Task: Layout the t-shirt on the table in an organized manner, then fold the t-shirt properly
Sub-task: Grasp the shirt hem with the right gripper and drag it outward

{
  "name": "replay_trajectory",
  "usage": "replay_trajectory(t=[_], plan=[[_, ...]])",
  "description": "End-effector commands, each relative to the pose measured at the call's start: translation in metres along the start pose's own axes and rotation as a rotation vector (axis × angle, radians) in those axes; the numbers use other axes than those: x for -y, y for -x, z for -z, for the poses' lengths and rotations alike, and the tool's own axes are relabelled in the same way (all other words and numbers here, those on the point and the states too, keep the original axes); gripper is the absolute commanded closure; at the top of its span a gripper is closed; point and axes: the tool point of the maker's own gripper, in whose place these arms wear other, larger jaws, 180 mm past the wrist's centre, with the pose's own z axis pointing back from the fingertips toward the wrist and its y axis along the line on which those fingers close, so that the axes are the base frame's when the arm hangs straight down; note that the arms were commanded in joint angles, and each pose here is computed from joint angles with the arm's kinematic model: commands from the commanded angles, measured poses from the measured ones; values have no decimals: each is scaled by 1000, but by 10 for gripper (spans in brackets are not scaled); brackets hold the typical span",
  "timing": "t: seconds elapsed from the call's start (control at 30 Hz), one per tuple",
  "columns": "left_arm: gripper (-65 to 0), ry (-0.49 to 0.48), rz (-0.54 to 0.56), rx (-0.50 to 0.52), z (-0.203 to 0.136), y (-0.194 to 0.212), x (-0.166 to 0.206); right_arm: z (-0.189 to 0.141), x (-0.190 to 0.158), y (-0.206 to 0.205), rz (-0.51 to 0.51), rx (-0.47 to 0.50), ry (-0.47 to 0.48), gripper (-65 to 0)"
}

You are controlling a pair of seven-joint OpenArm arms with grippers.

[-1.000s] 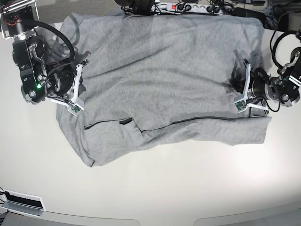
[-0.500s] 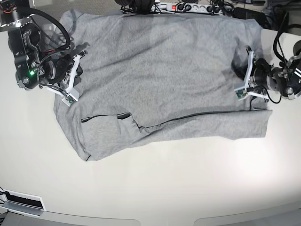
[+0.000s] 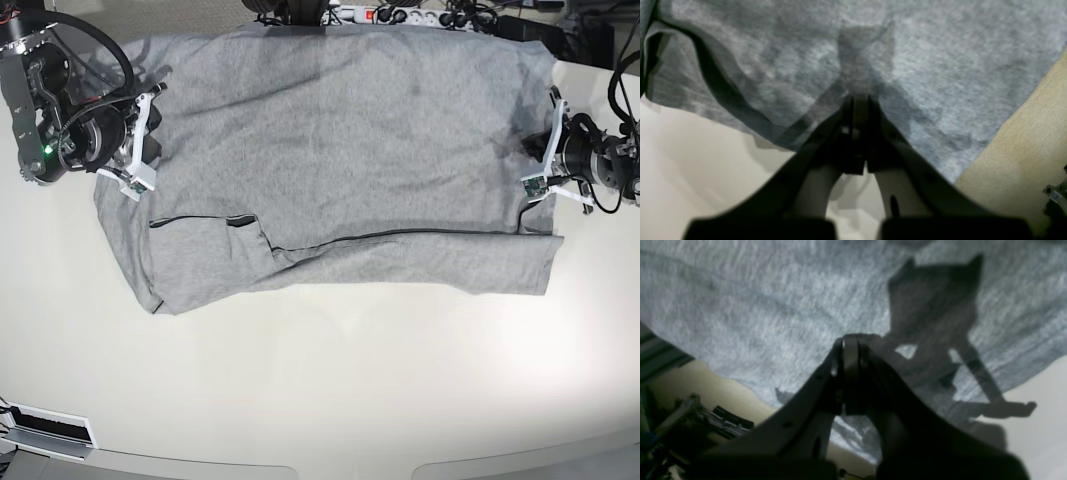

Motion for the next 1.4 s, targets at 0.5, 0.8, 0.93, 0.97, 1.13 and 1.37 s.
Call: replay_trajectory(t=[0.5,0.8,0.93,0.97,1.13,1.37], plan=[[0,-49,-14,81,-24,-23,-27,-67,55,-81,-83,144,201,-147],[-319,-118,-48,110,-33,-33,-48,-114,87,-154,18,513,352,-373],[-319,-144,-66,104,-33,-31,-53,-112,103,-157,90,547,398,-420],[-319,-143,-65,103,-33,-31,-53,-108,107,-156,109,538,400,-420],[-319,-144,-66,103,-33,-31,-53,-81,120,-150,193,502,358,-420],[-319,-142,-66,105,-32,-32,-52,-68,134,-160,296,533,276,-419]])
